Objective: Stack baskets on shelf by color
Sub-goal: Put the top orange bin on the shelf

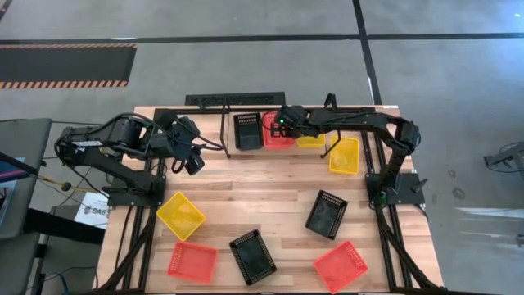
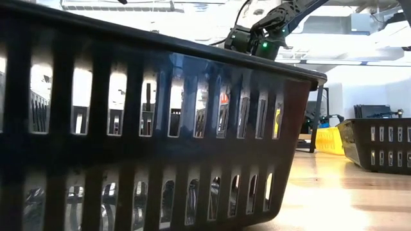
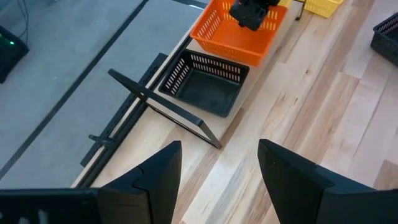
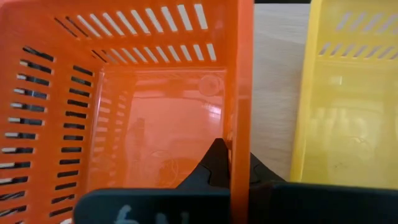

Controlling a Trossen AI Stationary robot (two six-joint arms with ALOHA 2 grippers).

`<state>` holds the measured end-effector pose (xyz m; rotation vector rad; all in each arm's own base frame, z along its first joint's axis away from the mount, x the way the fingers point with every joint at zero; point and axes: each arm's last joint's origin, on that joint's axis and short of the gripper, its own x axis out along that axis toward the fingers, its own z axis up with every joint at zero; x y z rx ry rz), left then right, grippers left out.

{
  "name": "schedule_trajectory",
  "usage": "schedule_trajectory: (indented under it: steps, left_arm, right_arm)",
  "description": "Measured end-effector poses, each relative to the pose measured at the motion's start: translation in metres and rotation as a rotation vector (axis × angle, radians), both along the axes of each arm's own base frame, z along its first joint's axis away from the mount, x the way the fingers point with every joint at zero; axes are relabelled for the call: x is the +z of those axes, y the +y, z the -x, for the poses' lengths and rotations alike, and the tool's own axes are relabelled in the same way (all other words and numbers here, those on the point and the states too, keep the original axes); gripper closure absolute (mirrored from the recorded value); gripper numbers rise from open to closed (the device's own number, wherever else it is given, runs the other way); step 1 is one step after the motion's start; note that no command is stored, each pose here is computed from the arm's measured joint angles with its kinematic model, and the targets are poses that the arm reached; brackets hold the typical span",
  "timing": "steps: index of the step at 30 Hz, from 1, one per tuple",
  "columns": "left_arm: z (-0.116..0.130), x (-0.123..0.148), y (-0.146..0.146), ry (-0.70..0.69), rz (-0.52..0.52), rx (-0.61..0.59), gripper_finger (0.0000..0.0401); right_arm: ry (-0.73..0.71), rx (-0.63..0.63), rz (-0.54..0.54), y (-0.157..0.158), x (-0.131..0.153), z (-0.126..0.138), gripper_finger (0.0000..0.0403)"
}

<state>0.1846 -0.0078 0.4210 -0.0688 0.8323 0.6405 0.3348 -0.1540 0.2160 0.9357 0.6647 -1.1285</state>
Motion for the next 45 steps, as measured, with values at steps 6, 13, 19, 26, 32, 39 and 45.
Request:
schedule_trajectory:
  steps: [6, 13, 19, 26, 32, 39, 45]
  left_arm:
    - [0.0, 0.0, 0.0, 0.0, 0.0, 0.0, 0.02]
    - [0.0, 0.0, 0.0, -0.001, 0.0, 0.0, 0.02]
    - [0.0, 0.0, 0.0, -0.005, 0.005, 0.007, 0.02]
    - [-0.0001, 0.0, -0.0001, -0.009, 0.009, 0.011, 0.02]
    - [-0.0001, 0.0, 0.0, -0.01, 0.01, 0.013, 0.02]
    - [-0.0001, 0.0, -0.0001, -0.01, 0.01, 0.013, 0.02]
    - [-0.0001, 0.0, 0.0, -0.01, 0.01, 0.013, 0.02]
  right_arm:
    - [0.001, 0.005, -0.001, 0.0001, 0.0, 0.0, 0.0397]
    - [0.011, 0.036, 0.01, 0.0007, 0.0002, -0.0008, 0.0393]
    - [0.01, 0.035, 0.014, 0.0004, 0.0003, -0.0009, 0.0366]
    - [0.013, 0.029, 0.024, 0.0001, 0.0005, -0.0008, 0.0349]
    - [0.003, 0.024, 0.04, -0.0007, 0.0013, -0.0019, 0.0347]
    - [-0.015, 0.029, 0.057, -0.0042, 0.0028, -0.0028, 0.0361]
    - [-0.019, 0.01, 0.059, -0.005, 0.0029, -0.0024, 0.0392]
